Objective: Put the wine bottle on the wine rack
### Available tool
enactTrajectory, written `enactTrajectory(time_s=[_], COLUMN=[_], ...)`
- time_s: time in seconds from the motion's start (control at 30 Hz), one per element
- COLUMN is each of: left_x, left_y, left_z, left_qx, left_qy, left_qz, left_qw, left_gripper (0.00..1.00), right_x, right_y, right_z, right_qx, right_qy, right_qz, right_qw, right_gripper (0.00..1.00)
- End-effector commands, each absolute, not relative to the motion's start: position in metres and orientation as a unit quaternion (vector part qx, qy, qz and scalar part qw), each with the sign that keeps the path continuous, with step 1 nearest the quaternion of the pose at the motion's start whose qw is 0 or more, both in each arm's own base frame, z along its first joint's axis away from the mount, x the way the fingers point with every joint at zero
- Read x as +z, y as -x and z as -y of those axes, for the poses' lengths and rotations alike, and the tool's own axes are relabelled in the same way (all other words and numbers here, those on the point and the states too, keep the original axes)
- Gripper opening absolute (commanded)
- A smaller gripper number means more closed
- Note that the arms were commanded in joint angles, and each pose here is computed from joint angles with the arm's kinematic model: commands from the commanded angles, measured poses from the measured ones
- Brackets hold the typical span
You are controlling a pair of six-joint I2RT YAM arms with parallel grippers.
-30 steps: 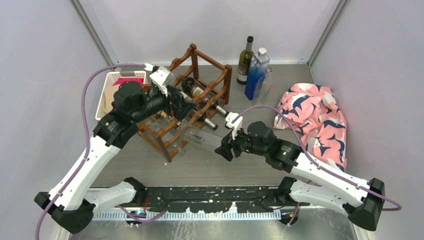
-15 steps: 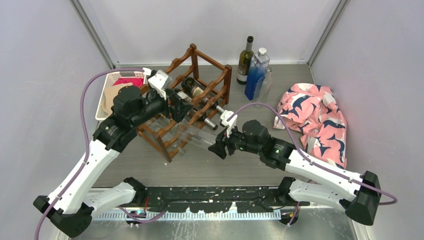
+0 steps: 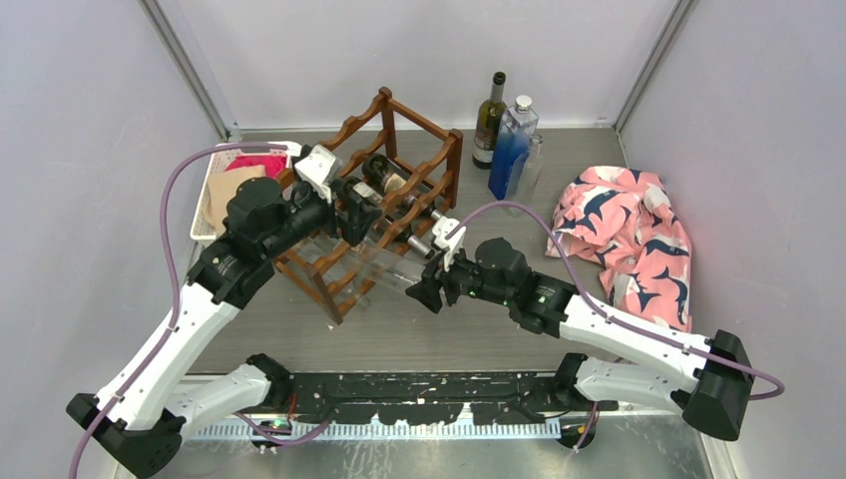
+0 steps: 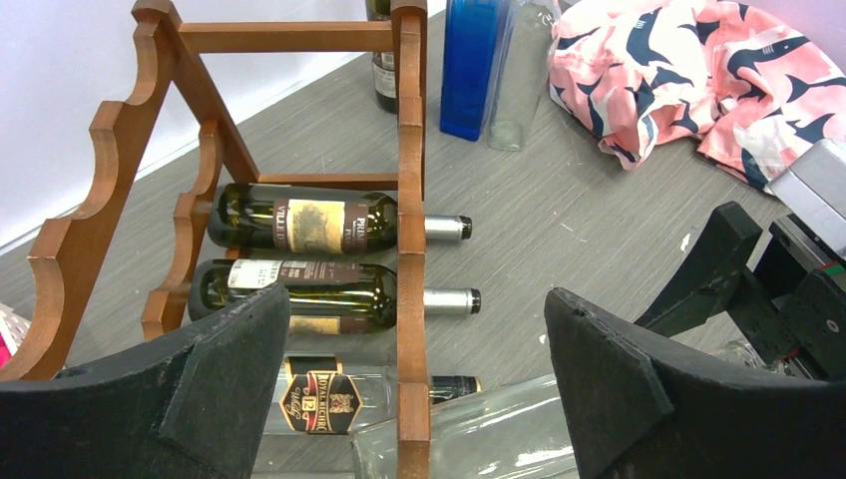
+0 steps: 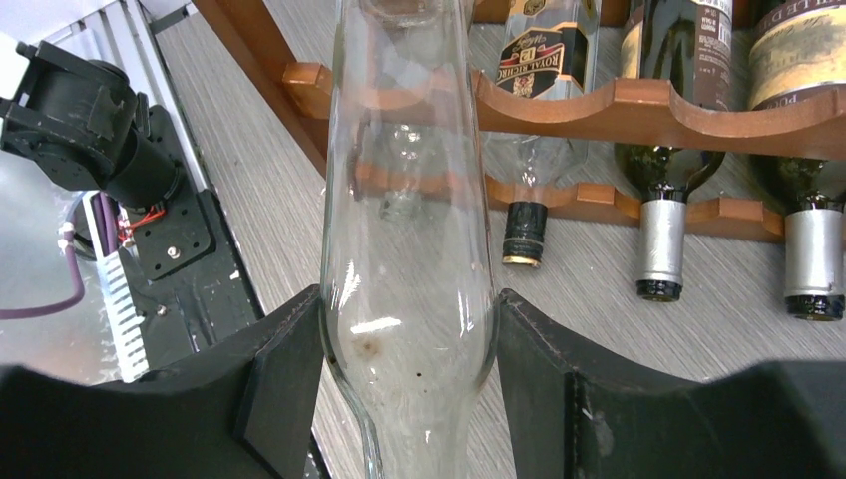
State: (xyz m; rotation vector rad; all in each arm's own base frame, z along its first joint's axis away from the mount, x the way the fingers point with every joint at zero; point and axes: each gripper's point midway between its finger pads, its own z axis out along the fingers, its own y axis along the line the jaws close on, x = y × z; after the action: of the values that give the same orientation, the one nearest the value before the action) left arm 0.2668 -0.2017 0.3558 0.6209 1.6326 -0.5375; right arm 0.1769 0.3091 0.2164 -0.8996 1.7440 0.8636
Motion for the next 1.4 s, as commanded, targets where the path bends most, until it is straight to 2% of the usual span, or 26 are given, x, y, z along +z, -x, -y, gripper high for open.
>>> enactTrajectory(time_s=[0.0, 1.37], left_x=[0.381, 0.376], left_y=[-0.271, -0.28], left_z=[0.197, 0.177], left_qx=[-0.225, -0.165], left_qy=[-0.259, -0.25], left_qz=[-0.674, -0.663], left_qw=[0.654, 0.687], left_gripper=[0.97, 0.97], right_x=[0.275, 0.273], right_y=[-0.189, -0.208], right_z=[-0.325, -0.35], right_qx=[0.394, 0.366], right_qy=[0.333, 0.304], right_qz=[-0.648, -0.628], right_qw=[0.56, 0.616], right_gripper=[0.01, 0.01])
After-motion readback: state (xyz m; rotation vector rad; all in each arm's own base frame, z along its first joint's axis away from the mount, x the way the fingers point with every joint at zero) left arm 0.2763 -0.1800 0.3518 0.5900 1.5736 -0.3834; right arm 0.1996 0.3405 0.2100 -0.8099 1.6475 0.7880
